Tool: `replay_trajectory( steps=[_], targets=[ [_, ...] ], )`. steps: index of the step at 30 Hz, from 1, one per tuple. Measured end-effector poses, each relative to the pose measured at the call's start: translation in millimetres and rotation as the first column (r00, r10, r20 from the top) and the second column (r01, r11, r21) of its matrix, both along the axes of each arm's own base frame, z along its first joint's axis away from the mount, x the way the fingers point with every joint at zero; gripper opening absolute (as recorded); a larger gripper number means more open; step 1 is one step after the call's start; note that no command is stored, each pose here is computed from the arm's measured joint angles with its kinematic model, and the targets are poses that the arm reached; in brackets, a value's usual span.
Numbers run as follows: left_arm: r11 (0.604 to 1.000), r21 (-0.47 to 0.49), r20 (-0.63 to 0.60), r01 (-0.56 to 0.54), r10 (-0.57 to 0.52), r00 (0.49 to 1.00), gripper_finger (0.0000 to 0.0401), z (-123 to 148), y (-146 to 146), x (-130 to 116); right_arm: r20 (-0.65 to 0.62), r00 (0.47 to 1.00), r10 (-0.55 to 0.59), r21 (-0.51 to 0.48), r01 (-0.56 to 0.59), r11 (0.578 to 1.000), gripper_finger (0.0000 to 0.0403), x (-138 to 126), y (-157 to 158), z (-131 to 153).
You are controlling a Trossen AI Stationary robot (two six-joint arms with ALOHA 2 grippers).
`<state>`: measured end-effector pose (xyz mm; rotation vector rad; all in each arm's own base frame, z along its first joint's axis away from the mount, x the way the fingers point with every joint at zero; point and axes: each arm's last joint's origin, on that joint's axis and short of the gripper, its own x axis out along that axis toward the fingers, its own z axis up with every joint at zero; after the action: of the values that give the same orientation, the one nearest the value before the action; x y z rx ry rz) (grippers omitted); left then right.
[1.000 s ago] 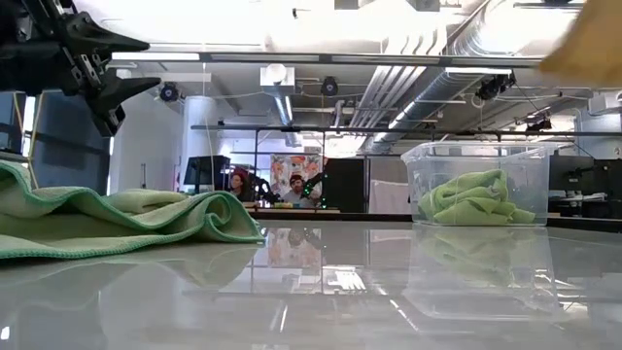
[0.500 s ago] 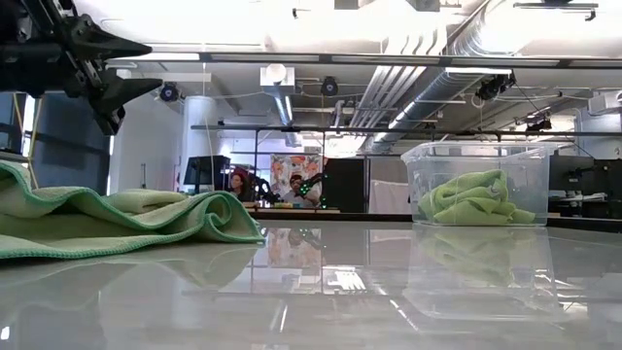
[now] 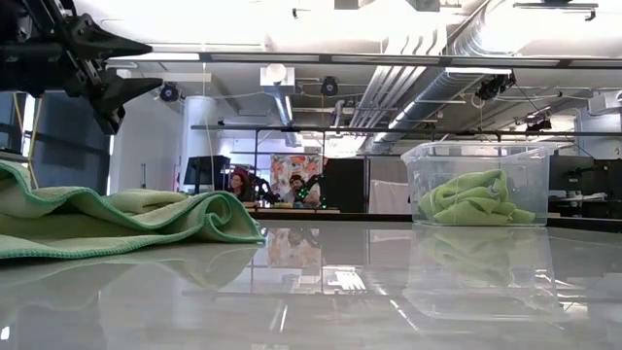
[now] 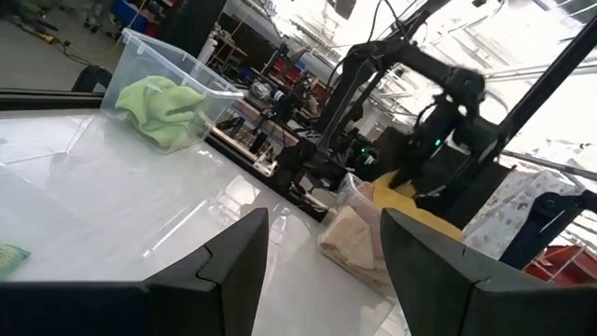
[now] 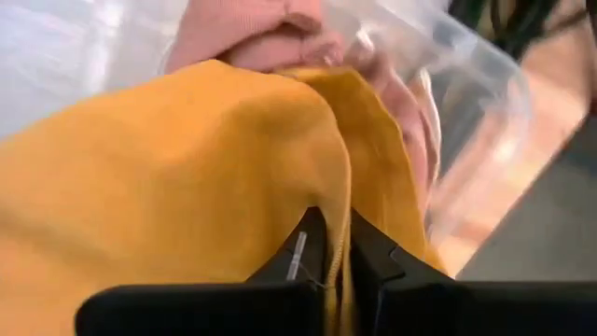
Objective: Sort towels by color in basket
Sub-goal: Put the bottom left yellow towel into the bottom transparent bin
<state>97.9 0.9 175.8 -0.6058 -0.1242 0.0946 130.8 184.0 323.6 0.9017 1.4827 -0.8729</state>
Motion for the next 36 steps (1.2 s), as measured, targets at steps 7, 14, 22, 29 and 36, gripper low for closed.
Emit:
replay_trajectory(
  steps=[7,14,22,29,36],
  targets=[
    [1.0,-0.002,0.015,0.0,0.0,1.0,0.0195,1.4,0.0,-0.1,0.018,0.993,0.118,-0.048,-0.117,0.992,0.0059,2.8,1.4,-41.5],
    [0.997,-0.072,0.024,0.007,-0.005,1.0,0.0195,1.4,0.0,-0.1,0.055,0.996,0.066,0.115,-0.072,0.991,0.0145,0.9,2.6,-0.6],
    [0.997,-0.072,0.024,0.005,-0.003,1.0,0.0195,1.4,0.1,-0.1,0.288,0.958,-0.014,0.257,-0.063,0.964,0.017,7.2,6.3,51.6],
    [0.997,-0.072,0.023,0.004,-0.002,1.0,0.0195,1.4,0.1,-0.1,0.17,0.984,0.052,0.218,-0.089,0.972,0.0107,14.0,19.9,0.3],
    [0.997,-0.071,0.023,0.004,-0.003,1.0,0.0195,1.3,0.1,-0.1,0.087,0.989,0.116,0.184,-0.131,0.974,0.0008,12.9,20.6,-64.4]
  ],
)
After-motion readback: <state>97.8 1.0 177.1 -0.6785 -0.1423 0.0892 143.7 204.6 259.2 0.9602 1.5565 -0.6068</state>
